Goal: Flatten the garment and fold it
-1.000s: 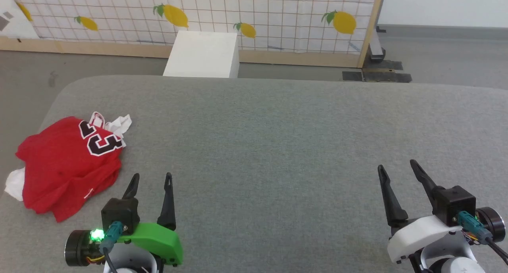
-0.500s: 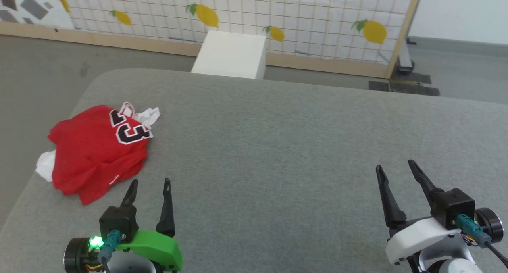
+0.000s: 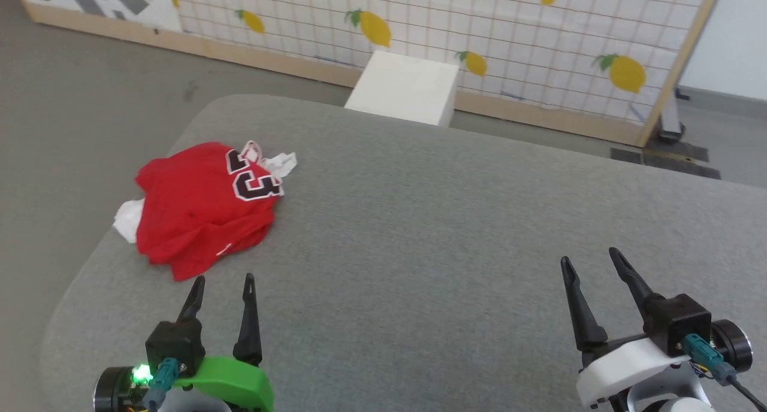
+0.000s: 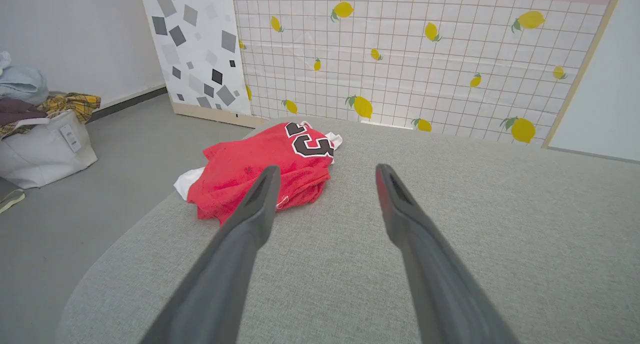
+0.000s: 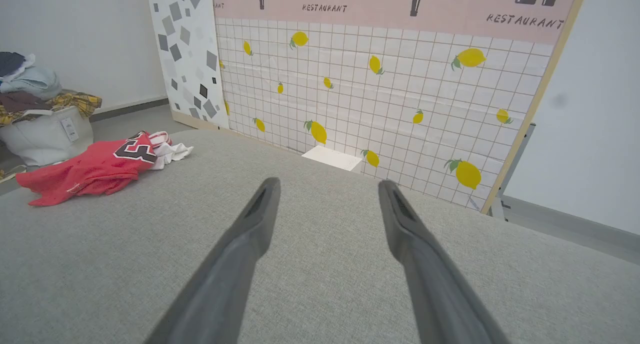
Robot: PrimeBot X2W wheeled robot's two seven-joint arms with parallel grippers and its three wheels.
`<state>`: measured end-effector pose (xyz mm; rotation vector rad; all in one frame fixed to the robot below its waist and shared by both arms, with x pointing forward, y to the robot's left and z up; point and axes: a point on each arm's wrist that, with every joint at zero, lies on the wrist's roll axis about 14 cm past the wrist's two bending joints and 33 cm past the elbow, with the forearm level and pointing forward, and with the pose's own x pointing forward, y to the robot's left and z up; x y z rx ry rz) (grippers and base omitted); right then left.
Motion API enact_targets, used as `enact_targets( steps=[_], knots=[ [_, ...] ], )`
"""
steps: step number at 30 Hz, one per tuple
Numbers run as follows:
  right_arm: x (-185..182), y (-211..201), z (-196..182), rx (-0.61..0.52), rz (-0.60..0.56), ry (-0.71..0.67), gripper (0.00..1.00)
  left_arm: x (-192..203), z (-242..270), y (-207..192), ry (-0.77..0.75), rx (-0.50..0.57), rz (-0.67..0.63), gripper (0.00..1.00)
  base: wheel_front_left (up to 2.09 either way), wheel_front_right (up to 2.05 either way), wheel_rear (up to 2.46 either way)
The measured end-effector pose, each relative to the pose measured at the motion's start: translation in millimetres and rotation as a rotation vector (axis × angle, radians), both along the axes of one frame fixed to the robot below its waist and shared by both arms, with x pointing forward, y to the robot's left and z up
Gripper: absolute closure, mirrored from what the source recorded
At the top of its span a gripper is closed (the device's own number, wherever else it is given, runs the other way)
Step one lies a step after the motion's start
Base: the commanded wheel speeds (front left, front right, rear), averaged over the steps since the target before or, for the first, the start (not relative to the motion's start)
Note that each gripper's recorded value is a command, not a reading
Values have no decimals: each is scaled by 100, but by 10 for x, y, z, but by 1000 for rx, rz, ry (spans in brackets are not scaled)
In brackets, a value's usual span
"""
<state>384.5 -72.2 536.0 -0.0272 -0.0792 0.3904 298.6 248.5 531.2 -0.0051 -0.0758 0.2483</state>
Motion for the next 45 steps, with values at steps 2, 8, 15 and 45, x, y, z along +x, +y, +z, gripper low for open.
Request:
enact_targets(
  steps=[2,8,15,45],
  knots=[
    [4,69,9,0,20,-4,0,-55,-11,41,2,-2,17,0,-12,-12,-12],
    [9,234,39,2,68,-18,0,-177,9,140,-14,-3,57,0,-15,-15,-15],
    [8,384,69,7,111,-34,0,-306,10,221,-33,-23,99,0,-8,-8,-8],
    [-103,1000,91,19,298,-67,0,-841,14,515,-94,-47,261,0,-1,-1,-1]
  ],
)
